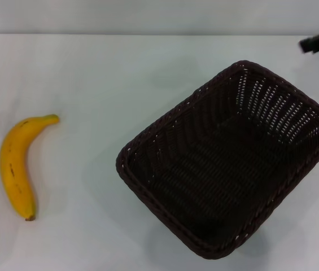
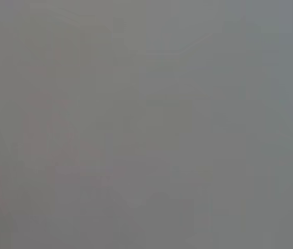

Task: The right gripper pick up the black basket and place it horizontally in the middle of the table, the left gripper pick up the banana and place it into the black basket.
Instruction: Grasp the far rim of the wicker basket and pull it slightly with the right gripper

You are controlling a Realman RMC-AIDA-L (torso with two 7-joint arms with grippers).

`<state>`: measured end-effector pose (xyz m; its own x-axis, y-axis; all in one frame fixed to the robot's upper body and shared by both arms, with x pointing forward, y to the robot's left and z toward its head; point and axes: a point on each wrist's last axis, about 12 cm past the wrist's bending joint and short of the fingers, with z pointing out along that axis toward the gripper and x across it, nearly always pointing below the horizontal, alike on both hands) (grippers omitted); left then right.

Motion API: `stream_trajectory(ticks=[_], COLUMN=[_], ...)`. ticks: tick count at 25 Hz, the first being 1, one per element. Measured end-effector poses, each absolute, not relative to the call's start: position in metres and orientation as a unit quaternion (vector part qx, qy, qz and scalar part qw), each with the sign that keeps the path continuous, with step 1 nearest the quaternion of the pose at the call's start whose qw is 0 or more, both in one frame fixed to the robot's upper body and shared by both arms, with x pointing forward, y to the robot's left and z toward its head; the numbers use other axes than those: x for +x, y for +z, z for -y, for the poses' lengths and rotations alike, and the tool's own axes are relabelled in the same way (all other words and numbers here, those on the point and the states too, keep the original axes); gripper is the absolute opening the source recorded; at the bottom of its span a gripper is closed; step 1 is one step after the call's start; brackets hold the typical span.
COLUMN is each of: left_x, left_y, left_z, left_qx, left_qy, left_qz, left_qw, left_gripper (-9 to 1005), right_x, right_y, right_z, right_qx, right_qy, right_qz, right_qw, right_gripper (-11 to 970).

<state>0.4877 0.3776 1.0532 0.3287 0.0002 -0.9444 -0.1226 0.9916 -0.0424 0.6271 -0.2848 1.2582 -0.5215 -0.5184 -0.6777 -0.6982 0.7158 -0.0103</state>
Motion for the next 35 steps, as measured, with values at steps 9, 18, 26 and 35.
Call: stream_trajectory(ticks=[9, 18, 26, 35], left_x=[0.485, 0.48, 0.481, 0.484], left_y=[1.057, 1.058, 1.059, 1.06], left_z=[-0.377, -0.379, -0.379, -0.378], left_qx=[-0.047, -0.043, -0.042, -0.036], left_qy=[0.036, 0.039, 0.039, 0.035], left_qz=[-0.562, -0.556, -0.555, -0.558], left_qw=[0.825, 0.829, 0.83, 0.828], left_gripper=[880, 879, 879, 879], right_x=[0.638, 0.648, 0.655, 0.662], right_y=[1.265, 1.253, 1.24, 1.22], right_z=[0.25, 0.225, 0.208, 0.184], right_qx=[-0.321, -0.312, -0.311, -0.332], right_qy=[0.168, 0.134, 0.094, 0.065], right_qz=[-0.905, -0.925, -0.934, -0.936], right_qw=[0.224, 0.172, 0.148, 0.102], right_gripper=[818, 811, 805, 798])
